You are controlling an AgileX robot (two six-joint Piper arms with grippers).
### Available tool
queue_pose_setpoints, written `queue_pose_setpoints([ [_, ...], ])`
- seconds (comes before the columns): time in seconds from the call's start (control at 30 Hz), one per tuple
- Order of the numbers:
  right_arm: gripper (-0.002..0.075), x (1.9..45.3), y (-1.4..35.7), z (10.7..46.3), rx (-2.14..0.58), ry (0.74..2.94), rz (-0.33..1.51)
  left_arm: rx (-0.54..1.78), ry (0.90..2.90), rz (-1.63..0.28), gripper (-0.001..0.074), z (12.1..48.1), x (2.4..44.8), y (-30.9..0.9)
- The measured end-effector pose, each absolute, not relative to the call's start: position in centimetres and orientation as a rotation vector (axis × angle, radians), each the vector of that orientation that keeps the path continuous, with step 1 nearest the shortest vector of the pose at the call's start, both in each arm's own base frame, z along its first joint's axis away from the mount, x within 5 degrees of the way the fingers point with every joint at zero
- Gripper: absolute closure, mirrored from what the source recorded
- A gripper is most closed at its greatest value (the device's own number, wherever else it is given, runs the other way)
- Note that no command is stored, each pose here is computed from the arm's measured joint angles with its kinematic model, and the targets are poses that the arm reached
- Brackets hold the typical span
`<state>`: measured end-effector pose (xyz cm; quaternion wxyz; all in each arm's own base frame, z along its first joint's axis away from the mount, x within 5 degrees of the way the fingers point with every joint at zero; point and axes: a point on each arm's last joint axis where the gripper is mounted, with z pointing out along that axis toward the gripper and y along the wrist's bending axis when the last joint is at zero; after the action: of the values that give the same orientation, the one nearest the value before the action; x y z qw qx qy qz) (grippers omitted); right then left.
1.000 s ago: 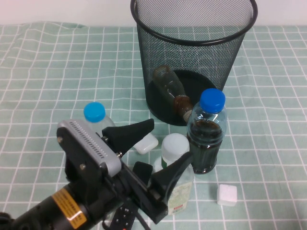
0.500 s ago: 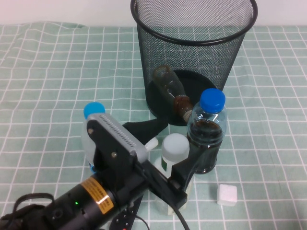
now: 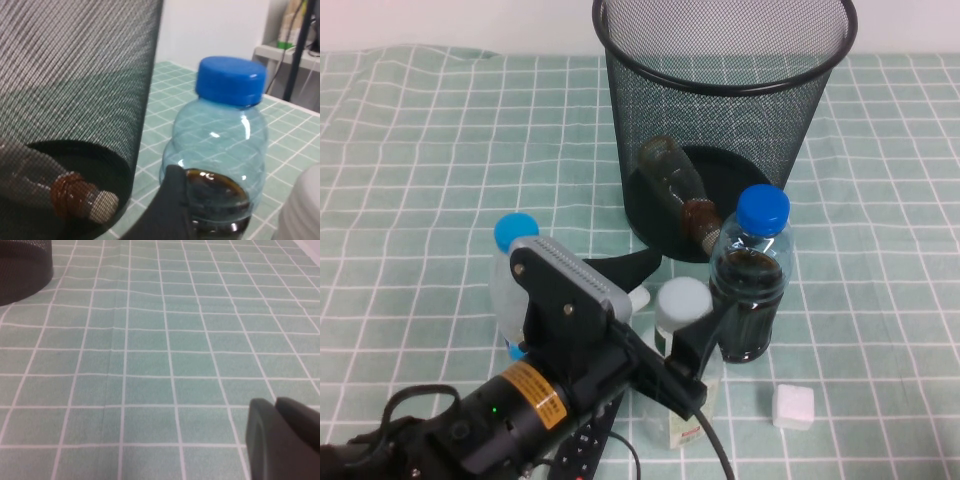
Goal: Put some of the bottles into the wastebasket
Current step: Pick up a bottle from the table with left arm
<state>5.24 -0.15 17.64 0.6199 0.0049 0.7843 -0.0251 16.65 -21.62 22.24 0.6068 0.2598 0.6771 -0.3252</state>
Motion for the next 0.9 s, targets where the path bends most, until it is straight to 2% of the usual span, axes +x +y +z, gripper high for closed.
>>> queue_pose_setpoints([
  [0.13, 0.0733, 5.2, -0.1, 17.6, 0.011, 1.803, -0.058, 0.598, 1.573, -0.745, 0.0203, 22.1, 16.9, -21.7],
  [0.3, 0.0733, 5.2, -0.1, 17.6, 0.011, 1.803, -0.058, 0.610, 1.594, -0.738, 0.0402, 21.7, 17.0, -21.8],
  [0.47, 0.0733, 5.2, -0.1, 17.6, 0.011, 1.803, -0.058, 0.623, 1.617, -0.734, 0.0405, 22.0, 16.9, -21.8],
  [0.63, 0.0733, 5.2, -0.1, 17.6, 0.011, 1.803, -0.058, 0.731, 1.732, -0.709, 0.0405, 24.4, 16.5, -21.9],
  [0.9, 0.0733, 5.2, -0.1, 17.6, 0.011, 1.803, -0.058, 0.809, 1.786, -0.692, 0.0405, 33.5, 15.0, -20.5],
])
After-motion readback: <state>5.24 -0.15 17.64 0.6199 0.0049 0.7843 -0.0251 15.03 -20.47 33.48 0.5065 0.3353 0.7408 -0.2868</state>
